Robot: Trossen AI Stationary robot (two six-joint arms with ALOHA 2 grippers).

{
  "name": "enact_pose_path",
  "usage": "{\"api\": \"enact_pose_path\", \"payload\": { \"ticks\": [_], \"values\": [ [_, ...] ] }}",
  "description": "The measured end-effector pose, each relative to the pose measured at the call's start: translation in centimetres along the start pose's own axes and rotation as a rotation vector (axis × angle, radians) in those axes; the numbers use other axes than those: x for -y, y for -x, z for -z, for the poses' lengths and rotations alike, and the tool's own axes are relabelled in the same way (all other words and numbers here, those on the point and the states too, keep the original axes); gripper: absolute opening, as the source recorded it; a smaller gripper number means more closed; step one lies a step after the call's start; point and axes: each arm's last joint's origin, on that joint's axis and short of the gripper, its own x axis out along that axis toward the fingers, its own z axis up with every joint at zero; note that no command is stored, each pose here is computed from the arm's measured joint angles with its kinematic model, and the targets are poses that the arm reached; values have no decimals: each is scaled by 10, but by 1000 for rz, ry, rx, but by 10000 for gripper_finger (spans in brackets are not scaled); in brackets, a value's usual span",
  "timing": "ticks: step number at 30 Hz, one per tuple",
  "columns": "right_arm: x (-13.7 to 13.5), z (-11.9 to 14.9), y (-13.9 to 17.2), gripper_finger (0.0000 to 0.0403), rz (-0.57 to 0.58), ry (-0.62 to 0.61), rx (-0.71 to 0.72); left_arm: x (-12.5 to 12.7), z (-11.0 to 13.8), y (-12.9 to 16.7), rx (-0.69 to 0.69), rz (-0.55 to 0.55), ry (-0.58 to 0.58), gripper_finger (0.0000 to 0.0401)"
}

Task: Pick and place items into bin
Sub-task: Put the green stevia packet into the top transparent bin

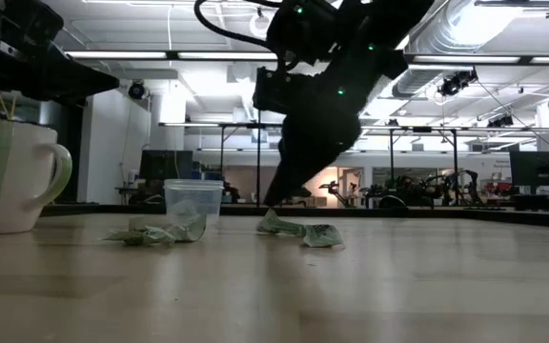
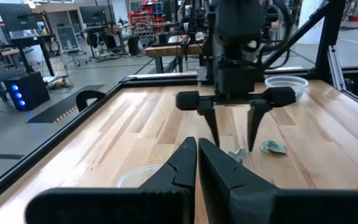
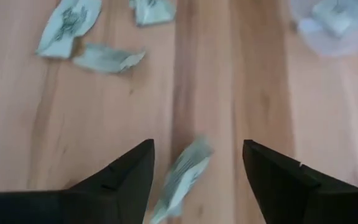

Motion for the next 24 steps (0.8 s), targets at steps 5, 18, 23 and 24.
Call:
{"api": "enact_pose_path", "payload": {
  "ticks": [5, 18, 23, 24],
  "values": [
    [-4, 4, 0, 237, 16, -13, -42, 0, 0, 0, 1, 0, 0, 51],
    [-2, 14, -21, 226, 31, -29, -50, 0, 0, 0, 1, 0, 1, 51],
    [-2, 15, -23, 179, 46, -3, -48, 0, 0, 0, 1, 0, 1, 51],
    [-2, 14, -23, 162, 43, 9, -46, 0, 0, 0, 1, 0, 1, 51]
  ]
}}
